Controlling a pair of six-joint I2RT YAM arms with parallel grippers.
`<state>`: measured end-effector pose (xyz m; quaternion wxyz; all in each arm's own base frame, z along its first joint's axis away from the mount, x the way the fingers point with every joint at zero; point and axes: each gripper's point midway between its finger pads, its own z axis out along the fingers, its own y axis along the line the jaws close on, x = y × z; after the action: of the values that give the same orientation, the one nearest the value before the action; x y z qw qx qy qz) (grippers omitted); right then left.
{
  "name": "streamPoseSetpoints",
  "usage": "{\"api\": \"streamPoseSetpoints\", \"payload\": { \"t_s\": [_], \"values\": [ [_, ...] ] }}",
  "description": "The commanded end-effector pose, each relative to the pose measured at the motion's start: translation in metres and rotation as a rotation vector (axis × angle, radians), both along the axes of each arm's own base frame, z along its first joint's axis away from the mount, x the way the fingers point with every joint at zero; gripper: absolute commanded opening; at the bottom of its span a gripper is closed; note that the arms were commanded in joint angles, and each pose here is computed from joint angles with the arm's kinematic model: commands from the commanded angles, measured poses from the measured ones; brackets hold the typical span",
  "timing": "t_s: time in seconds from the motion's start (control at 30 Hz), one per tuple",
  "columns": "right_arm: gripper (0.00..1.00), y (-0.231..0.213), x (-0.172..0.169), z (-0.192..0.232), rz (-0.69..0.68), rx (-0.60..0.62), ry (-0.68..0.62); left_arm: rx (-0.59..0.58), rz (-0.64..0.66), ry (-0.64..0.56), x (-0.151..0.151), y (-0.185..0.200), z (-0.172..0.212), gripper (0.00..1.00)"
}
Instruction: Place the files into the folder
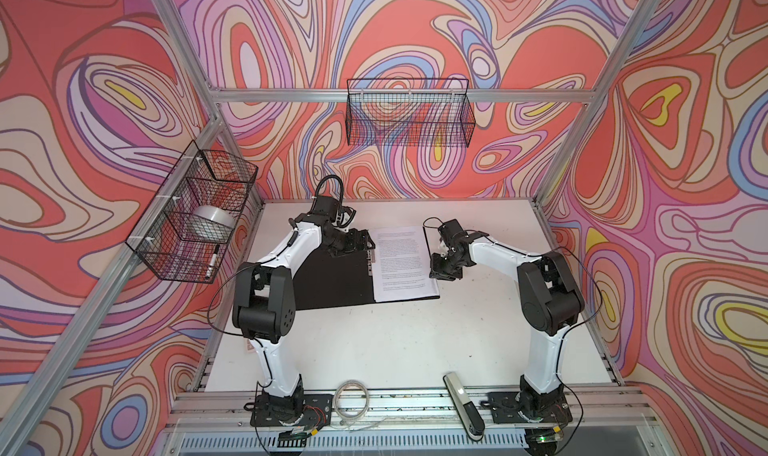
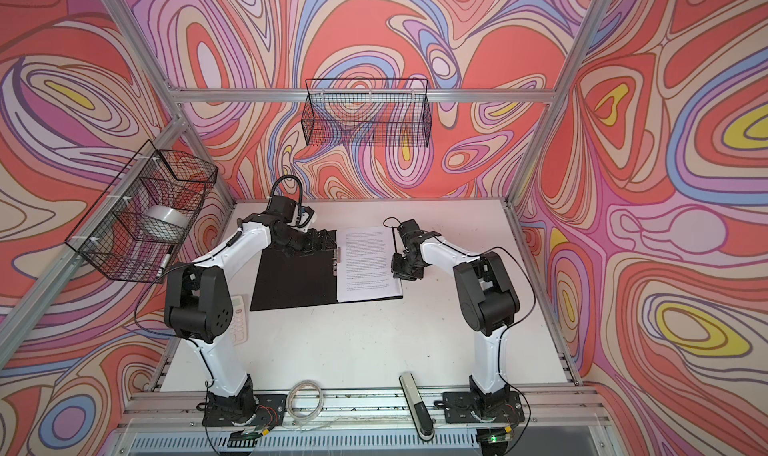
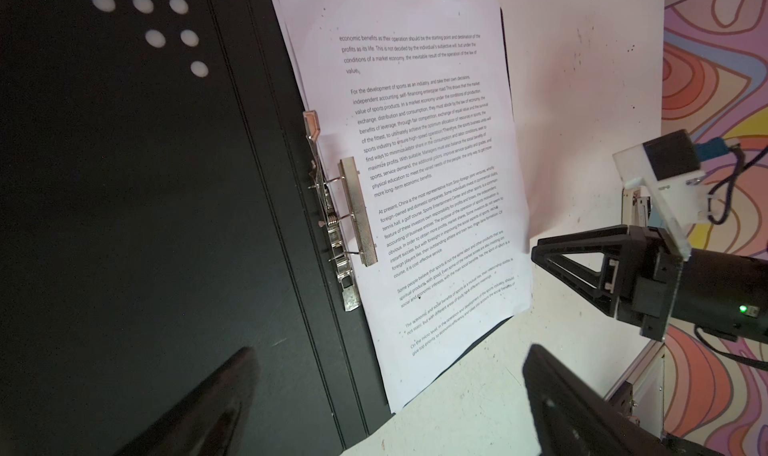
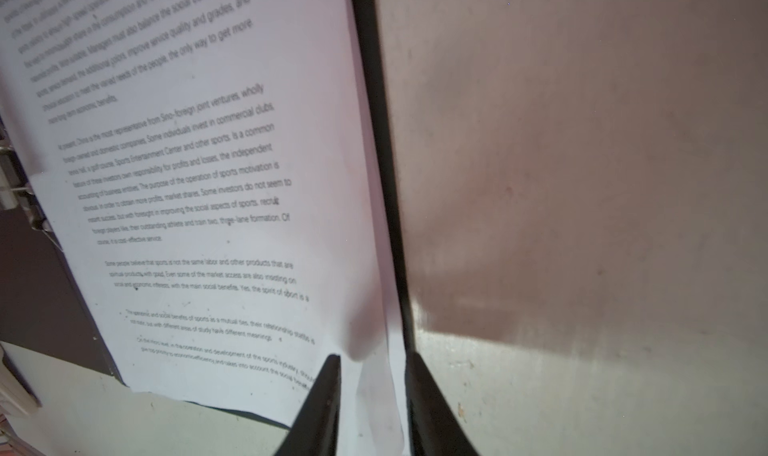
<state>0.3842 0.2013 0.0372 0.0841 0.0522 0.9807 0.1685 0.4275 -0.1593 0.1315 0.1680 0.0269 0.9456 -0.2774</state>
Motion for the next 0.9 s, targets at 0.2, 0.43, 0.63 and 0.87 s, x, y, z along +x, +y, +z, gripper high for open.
{"api": "streamPoseSetpoints", "payload": {
  "t_s": [0.2, 0.43, 0.63, 0.87],
  "values": [
    [0.28, -0.003, -0.012, -0.01, 0.0, -0.056, 0.02, 0.007, -0.021, -0.009, -0.013, 0.002, 0.009, 1.0],
    [0.24, -0.004, -0.021, -0.018, -0.001, -0.066, 0.046, 0.012, -0.023, -0.007, -0.013, 0.003, 0.007, 1.0],
    [0.22, 0.0, -0.027, -0.019, 0.009, -0.072, 0.055, 0.01, -0.019, -0.001, -0.014, 0.003, 0.004, 1.0],
    [0.24, 0.007, -0.022, -0.017, 0.003, -0.049, 0.043, 0.001, -0.008, 0.033, -0.013, 0.001, -0.008, 1.0]
  ]
}}
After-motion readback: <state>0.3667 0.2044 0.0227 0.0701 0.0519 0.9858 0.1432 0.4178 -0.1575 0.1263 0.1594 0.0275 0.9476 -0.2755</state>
